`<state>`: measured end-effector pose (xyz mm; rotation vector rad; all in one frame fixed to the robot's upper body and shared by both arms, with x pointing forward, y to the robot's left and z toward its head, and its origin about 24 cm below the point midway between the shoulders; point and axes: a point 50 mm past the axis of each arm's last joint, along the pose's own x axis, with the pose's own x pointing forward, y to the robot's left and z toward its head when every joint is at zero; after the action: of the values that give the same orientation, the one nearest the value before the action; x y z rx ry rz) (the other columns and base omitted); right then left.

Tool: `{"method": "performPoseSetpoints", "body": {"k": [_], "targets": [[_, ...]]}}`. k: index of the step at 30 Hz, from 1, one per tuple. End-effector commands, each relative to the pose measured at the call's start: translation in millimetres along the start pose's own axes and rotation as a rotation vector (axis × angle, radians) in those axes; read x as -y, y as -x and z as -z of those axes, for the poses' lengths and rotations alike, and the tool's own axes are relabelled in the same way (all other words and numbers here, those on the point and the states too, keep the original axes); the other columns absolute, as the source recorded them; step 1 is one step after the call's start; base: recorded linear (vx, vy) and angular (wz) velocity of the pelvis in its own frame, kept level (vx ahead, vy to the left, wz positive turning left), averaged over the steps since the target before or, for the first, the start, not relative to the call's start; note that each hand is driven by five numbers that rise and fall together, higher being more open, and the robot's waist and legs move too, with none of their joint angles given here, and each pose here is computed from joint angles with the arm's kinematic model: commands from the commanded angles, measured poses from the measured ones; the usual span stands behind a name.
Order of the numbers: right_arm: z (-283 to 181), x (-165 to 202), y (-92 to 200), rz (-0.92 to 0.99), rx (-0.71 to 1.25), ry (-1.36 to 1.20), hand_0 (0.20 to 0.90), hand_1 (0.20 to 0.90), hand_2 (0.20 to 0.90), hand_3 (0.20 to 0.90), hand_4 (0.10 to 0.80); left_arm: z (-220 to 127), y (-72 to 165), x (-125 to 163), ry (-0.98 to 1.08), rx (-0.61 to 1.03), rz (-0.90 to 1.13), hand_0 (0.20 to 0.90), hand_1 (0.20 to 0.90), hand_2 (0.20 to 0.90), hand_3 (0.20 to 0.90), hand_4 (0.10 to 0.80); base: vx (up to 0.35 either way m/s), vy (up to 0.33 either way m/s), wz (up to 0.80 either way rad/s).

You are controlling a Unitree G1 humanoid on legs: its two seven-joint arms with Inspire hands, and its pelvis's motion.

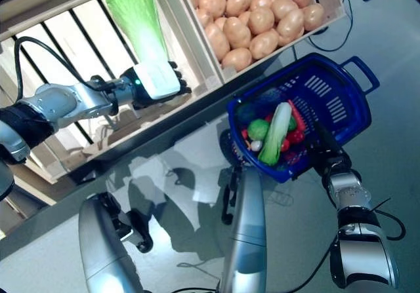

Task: Put vegetables into the basket

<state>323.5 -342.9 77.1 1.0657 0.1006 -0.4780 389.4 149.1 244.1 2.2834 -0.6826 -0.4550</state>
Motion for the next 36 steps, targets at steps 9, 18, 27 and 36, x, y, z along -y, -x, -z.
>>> {"method": "performPoseSetpoints", "body": {"k": [9, 18, 27, 36], "targets": [[13, -34, 8, -0.245, 0.037, -0.046, 0.9, 0.9, 0.9, 0.9, 0.8, 67, 19, -16, 0.029, -0.334, 0.091, 0.9, 0.9, 0.9, 0.9, 0.8, 0.008, -0.001, -0.03], [26, -51, 18, -0.307, 0.03, -0.003, 0.9, 0.9, 0.9, 0.9, 0.8, 82, 31, 1, -0.003, -0.481, 0.115, 0.3, 0.3, 0.3, 0.3, 0.4, 0.021, 0.0, -0.04], [29, -51, 22, -0.299, 0.03, 0.02, 0.9, 0.9, 0.9, 0.9, 0.8, 80, 40, 11, 0.049, -0.452, 0.058, 0.3, 0.3, 0.3, 0.3, 0.4, 0.048, 0.004, -0.01], [37, -52, 24, -0.301, 0.015, 0.083, 0.9, 0.9, 0.9, 0.9, 0.8, 72, 46, 14, 0.068, -0.35, -0.042, 0.3, 0.3, 0.3, 0.3, 0.4, 0.061, 0.017, 0.0]]}}
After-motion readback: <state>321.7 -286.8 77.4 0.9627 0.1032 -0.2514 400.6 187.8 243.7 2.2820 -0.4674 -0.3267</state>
